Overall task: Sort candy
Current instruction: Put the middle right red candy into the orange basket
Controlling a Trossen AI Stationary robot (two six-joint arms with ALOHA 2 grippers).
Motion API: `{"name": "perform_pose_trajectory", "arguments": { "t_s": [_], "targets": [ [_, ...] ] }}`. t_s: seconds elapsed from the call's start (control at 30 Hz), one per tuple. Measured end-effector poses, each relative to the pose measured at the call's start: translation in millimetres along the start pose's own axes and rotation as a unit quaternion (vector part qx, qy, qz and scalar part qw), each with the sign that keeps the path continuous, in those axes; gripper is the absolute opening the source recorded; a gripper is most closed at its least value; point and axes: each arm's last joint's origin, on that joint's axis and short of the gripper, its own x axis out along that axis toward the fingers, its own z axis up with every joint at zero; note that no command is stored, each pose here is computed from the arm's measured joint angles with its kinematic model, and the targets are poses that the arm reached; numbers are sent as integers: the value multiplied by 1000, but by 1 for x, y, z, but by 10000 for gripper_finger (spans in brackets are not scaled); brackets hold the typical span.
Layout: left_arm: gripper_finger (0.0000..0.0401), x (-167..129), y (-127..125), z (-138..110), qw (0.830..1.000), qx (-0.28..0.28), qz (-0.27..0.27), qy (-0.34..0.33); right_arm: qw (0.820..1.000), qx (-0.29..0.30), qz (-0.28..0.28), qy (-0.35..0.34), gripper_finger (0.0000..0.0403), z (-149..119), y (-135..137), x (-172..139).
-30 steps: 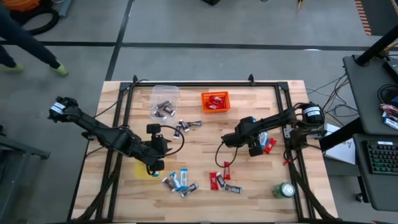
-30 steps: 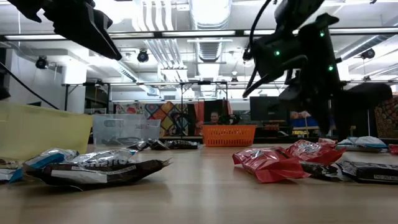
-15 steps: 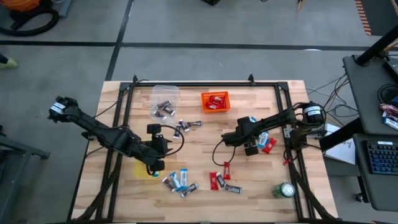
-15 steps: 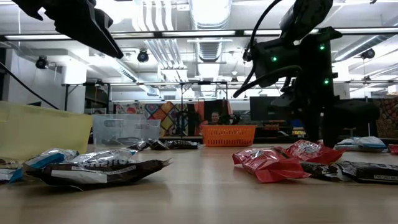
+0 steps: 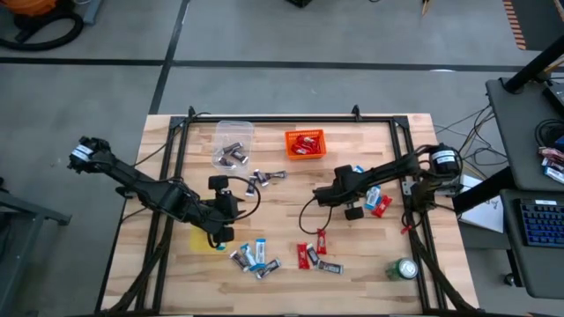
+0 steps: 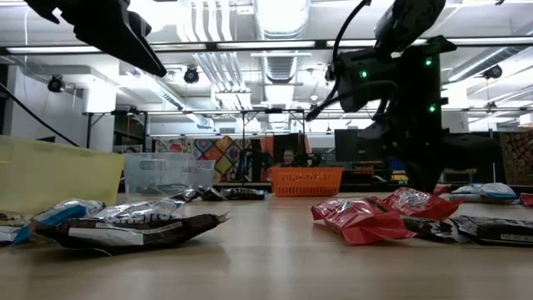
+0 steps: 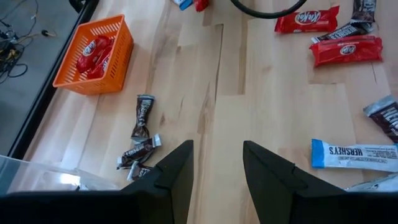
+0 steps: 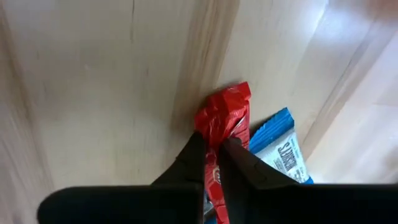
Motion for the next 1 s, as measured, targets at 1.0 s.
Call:
{"name": "perform_pose_trajectory", "arguments": {
  "t_s": [1.0],
  "targets": [
    [122, 0, -1, 4, 998, -62, -7, -18, 843, 307, -98, -430, 12, 22, -145, -60]
  ]
}}
